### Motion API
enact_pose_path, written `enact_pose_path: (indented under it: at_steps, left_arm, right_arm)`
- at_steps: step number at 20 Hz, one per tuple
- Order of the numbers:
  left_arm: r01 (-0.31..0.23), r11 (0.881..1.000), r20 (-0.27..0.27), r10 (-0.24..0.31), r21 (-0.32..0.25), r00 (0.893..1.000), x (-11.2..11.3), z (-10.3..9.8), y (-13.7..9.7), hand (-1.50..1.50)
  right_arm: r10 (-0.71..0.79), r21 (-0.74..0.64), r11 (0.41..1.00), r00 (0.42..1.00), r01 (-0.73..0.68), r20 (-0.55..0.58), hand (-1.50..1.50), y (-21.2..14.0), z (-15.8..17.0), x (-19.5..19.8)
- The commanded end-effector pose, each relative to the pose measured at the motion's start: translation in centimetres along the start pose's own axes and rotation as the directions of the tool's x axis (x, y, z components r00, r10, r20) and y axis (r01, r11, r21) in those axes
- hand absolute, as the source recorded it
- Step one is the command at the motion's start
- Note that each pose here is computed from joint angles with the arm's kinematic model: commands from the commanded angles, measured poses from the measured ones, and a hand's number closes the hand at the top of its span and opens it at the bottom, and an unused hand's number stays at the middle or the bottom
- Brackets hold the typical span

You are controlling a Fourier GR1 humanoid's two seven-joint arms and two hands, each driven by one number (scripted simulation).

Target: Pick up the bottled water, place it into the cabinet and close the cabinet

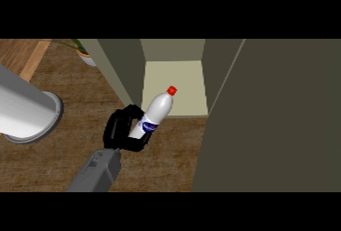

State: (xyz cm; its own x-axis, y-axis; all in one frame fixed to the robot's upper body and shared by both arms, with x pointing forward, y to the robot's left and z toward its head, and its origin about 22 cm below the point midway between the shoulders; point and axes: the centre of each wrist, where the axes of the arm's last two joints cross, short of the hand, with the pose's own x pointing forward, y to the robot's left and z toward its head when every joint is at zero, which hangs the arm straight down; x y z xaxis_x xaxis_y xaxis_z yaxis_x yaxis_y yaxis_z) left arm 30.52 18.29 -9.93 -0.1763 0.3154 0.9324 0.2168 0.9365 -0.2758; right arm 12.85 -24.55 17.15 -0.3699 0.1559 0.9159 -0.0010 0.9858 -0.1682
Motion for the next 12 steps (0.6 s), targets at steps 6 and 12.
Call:
enact_pose_path:
  at_steps: [6, 12]
  left_arm:
    - [-0.062, 0.998, -0.02, 0.061, -0.025, 0.998, 2.7, -5.1, -5.5, 1.5]
    - [-0.026, 0.999, -0.002, 0.026, -0.038, 1.0, 3.7, -5.6, -7.9, 1.5]
  right_arm:
    - [-0.125, -0.016, 0.992, 0.992, 0.126, 0.025, -1.5, -1.7, 0.2, 0.0]
    - [-0.116, -0.01, 0.993, 0.993, 0.116, 0.005, -1.5, -3.2, 0.4, -1.8]
